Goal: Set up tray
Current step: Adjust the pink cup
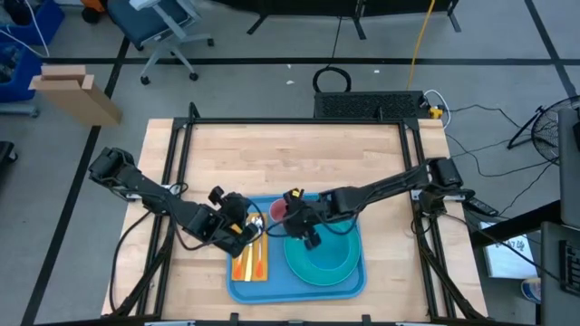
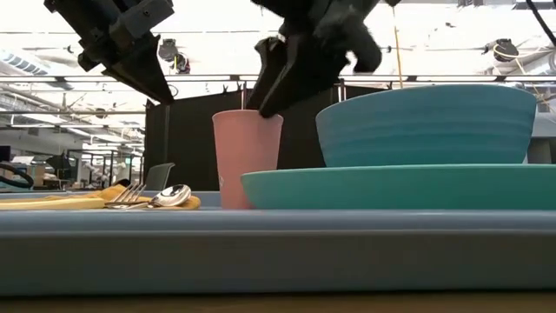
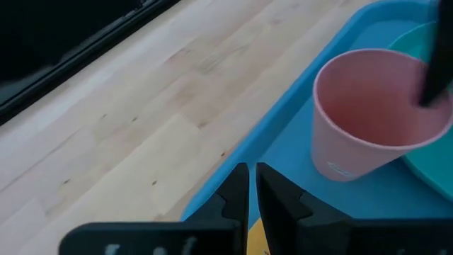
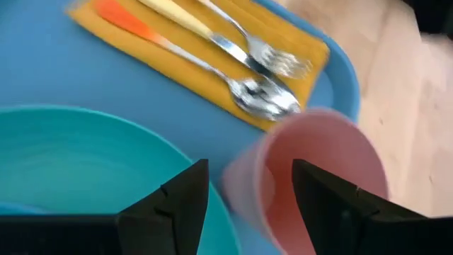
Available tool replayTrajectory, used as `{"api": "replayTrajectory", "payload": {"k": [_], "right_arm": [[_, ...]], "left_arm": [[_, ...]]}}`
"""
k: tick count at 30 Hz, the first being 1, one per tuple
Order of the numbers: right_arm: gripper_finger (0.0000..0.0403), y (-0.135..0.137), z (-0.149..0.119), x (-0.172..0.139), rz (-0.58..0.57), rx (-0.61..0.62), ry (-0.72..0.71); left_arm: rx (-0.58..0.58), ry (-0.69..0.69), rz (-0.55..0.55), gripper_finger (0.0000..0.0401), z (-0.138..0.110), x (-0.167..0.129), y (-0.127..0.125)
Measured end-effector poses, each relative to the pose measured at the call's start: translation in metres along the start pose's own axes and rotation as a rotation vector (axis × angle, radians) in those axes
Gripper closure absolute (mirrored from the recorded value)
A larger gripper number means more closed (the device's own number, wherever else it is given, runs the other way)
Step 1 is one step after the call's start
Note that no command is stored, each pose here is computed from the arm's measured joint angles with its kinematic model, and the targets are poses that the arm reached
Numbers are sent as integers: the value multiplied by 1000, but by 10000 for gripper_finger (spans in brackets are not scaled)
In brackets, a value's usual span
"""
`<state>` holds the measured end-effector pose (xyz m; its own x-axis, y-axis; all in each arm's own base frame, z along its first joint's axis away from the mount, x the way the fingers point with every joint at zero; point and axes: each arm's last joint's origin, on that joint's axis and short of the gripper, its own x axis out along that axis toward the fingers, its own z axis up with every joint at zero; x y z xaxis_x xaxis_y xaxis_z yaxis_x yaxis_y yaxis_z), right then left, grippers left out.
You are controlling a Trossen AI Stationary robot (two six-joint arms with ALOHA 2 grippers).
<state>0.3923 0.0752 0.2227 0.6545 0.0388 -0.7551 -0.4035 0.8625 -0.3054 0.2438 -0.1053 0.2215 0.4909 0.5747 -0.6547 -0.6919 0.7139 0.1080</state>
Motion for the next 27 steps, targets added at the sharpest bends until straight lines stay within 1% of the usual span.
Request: {"api": "replayTrajectory", "payload": {"k": [4,7,12,16,27], "right_arm": [[207,-9,-1,1,-27,48,6],[207,-15,0,-2,-27,57,23],[218,-17,-2,-2,63,75,10],[226,-16,-3,-2,72,79,9],[265,-15,-14,30,83,74,54]], "left_arm": [[4,-1,-6,368,-1,-1,-1],[6,-2,-8,368,-1,-2,-1],[12,-7,-6,368,-1,-2,-1],[12,-9,-5,368,-1,-2,-1],[12,-9,-5,368,-1,-2,-1]]}}
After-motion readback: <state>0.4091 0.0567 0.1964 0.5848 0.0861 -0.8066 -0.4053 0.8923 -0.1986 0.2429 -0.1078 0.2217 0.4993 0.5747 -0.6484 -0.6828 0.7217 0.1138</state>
